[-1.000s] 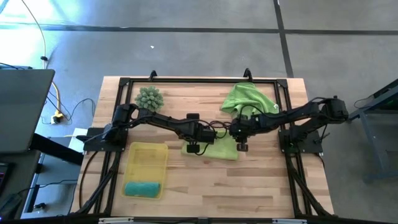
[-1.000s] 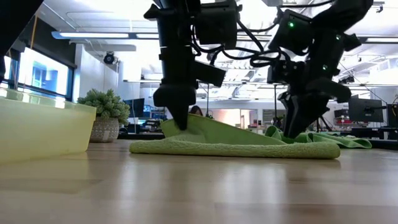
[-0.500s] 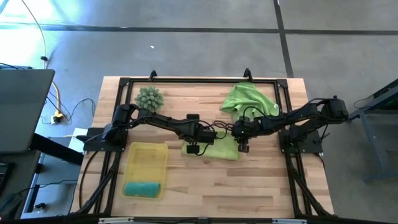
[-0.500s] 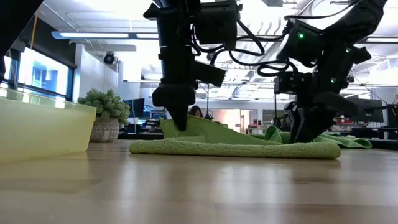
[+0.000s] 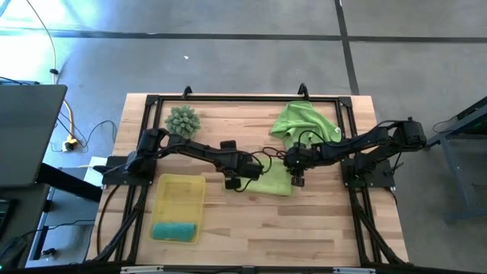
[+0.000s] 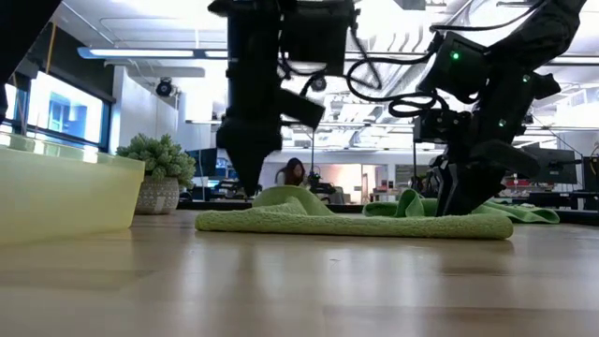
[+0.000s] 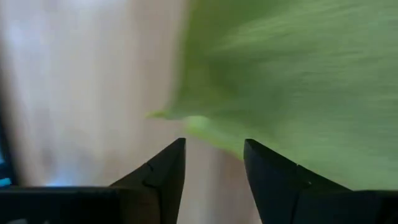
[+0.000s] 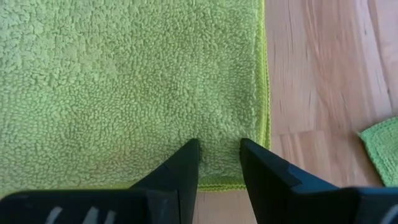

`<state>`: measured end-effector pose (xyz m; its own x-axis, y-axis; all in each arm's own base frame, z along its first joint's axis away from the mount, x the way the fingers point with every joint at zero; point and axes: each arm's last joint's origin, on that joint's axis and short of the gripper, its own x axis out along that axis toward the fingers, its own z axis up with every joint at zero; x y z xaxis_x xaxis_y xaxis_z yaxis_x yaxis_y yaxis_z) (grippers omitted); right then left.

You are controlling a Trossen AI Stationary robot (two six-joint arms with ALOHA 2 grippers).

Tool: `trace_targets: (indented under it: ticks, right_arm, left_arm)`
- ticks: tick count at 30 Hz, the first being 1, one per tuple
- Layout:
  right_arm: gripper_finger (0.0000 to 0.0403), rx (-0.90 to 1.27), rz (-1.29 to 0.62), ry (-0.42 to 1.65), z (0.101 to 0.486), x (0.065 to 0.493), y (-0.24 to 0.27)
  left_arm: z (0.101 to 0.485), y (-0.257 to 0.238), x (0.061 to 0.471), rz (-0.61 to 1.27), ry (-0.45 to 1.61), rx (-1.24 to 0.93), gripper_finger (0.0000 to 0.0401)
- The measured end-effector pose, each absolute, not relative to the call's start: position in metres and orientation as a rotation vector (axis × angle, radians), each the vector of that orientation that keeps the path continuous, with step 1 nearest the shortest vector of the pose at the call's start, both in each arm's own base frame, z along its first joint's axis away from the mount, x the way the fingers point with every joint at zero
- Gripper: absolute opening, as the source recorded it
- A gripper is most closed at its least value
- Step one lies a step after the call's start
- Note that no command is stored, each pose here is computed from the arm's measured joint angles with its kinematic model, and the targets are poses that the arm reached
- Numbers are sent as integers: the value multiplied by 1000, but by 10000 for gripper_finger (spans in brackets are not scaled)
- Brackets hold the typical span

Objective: Roll microfiber towels into tight, uniform cylinder then place into a basket
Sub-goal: Fold the light green towel

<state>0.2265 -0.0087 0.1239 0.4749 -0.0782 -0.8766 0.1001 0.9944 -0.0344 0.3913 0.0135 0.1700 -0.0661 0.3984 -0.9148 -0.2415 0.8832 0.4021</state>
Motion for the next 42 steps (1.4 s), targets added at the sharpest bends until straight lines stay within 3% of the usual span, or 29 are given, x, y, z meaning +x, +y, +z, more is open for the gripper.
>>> trace_targets:
  ticks: [4, 12, 28, 42]
  right_arm:
    - [114, 23, -109, 1066, 124, 227, -9]
    - [114, 21, -112, 1066, 124, 227, -9]
    - [114, 22, -111, 1073, 124, 226, -9]
    - [114, 25, -106, 1073, 124, 226, -9]
  left_arm:
    - [180, -1, 400, 412, 1514, 45, 143]
    - [177, -15, 420, 286, 1363, 111, 126]
    - [158, -2, 408, 408, 1538, -83, 92]
    - [141, -11, 398, 503, 1558, -206, 87]
